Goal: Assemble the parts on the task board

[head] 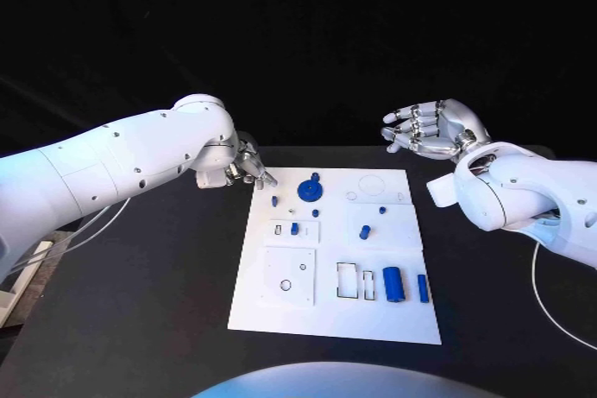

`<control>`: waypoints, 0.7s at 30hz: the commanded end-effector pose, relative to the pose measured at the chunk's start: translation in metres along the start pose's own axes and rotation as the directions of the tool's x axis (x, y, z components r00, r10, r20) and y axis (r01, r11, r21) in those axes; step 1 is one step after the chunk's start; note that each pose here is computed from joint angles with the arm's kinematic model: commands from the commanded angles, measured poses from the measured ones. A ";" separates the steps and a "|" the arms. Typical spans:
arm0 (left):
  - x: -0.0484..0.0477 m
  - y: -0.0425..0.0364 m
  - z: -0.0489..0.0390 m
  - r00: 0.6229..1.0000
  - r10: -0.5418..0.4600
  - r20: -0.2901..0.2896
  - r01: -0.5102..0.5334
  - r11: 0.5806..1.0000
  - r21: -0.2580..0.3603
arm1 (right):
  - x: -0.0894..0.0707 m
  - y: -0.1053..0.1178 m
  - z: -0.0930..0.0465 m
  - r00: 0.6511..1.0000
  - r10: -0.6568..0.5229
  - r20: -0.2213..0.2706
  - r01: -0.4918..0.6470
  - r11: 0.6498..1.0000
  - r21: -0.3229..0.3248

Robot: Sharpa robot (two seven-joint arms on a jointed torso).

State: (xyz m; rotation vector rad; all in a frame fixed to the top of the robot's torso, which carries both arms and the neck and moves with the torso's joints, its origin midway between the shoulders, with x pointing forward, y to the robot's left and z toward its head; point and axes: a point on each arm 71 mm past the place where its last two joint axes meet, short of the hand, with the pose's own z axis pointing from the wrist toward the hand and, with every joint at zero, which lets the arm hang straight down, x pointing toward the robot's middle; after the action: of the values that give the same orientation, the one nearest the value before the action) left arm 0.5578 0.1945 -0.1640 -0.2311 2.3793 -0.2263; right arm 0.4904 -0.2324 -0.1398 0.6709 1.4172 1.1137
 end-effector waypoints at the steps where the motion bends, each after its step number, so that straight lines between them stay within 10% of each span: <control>1: -0.0011 0.0001 0.0037 1.000 0.025 0.006 -0.026 1.000 0.005 | 0.001 0.001 0.000 1.000 0.000 -0.006 0.000 1.000 -0.009; 21: 0.0047 -0.0053 0.0173 0.998 0.015 -0.058 -0.014 1.000 0.017 | 0.004 0.002 0.001 1.000 0.002 -0.013 -0.002 1.000 -0.007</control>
State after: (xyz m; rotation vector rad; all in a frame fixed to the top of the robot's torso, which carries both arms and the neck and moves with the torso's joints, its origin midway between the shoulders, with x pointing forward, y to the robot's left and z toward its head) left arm 0.5685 0.1916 -0.1772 -0.2240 2.3998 -0.2037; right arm 0.4904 -0.2294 -0.1401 0.6700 1.4208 1.1181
